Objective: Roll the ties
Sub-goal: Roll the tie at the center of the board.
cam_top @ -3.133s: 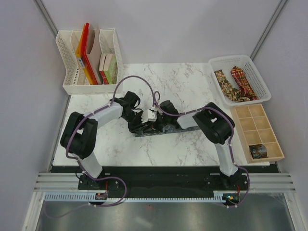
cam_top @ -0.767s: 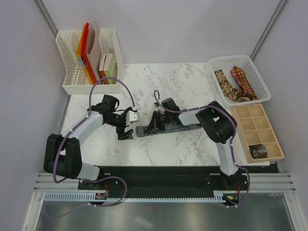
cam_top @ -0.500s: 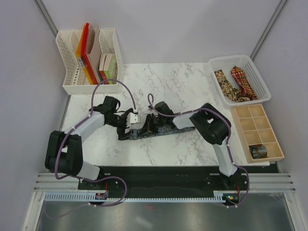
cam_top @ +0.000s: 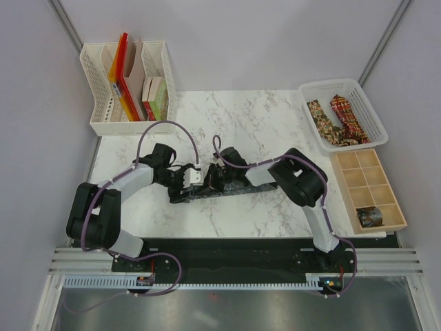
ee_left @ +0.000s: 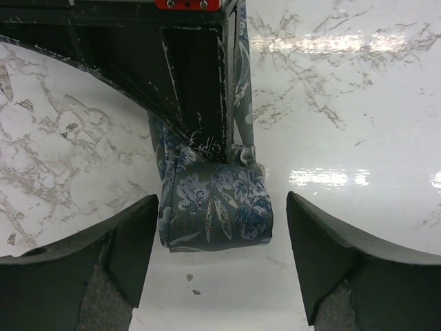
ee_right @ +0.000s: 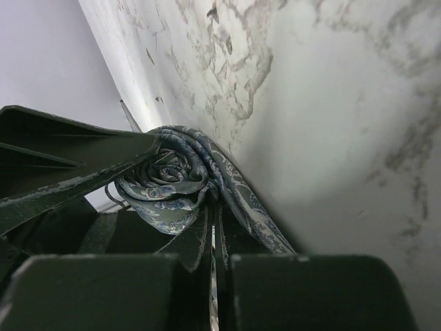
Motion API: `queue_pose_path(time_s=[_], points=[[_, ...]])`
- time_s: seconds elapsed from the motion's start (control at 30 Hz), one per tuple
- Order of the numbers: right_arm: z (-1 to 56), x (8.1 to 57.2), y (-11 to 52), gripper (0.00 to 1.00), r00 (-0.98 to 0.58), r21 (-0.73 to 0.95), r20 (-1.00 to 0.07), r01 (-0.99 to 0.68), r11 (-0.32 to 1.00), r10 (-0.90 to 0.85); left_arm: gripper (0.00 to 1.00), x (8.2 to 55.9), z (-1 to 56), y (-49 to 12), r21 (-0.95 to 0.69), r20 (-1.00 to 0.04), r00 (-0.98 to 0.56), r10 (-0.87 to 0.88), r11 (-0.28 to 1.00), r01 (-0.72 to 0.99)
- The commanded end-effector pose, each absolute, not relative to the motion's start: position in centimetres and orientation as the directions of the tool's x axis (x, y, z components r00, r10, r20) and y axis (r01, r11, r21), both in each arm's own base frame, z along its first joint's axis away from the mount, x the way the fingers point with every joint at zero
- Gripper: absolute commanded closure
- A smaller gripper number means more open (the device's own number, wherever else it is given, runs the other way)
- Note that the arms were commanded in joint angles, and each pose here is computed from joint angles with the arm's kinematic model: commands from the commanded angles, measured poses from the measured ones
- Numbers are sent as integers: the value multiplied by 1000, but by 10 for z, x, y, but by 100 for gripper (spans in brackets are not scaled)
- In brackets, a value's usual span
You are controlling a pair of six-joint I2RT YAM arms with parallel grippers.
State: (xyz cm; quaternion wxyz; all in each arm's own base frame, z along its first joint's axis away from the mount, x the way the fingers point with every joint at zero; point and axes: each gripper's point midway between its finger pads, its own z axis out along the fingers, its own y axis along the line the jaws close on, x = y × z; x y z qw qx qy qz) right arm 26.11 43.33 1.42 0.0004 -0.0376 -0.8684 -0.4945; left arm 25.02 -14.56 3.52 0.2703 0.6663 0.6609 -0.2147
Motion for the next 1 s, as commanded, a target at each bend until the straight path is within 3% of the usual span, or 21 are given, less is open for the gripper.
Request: queue_pose_path(time_s=[0.0, 0.17, 0.4, 0.97], points=[[-52, 255, 411, 100, -975, 728, 111, 211, 653, 192, 24, 268, 31, -150, 109, -636, 28, 771, 54, 993], [-45, 259, 417, 100, -976, 752, 109, 204, 627, 187, 37, 270, 28, -151, 100, -627, 26, 778, 48, 994], [26, 286, 434, 100, -992, 833, -11, 63, 550, 129, 69, 264, 20, -144, 55, -590, 8, 807, 29, 998], [51, 306, 428, 100, -992, 845, -102, -45, 533, 78, 76, 262, 10, -137, 44, -547, 34, 837, -12, 999]])
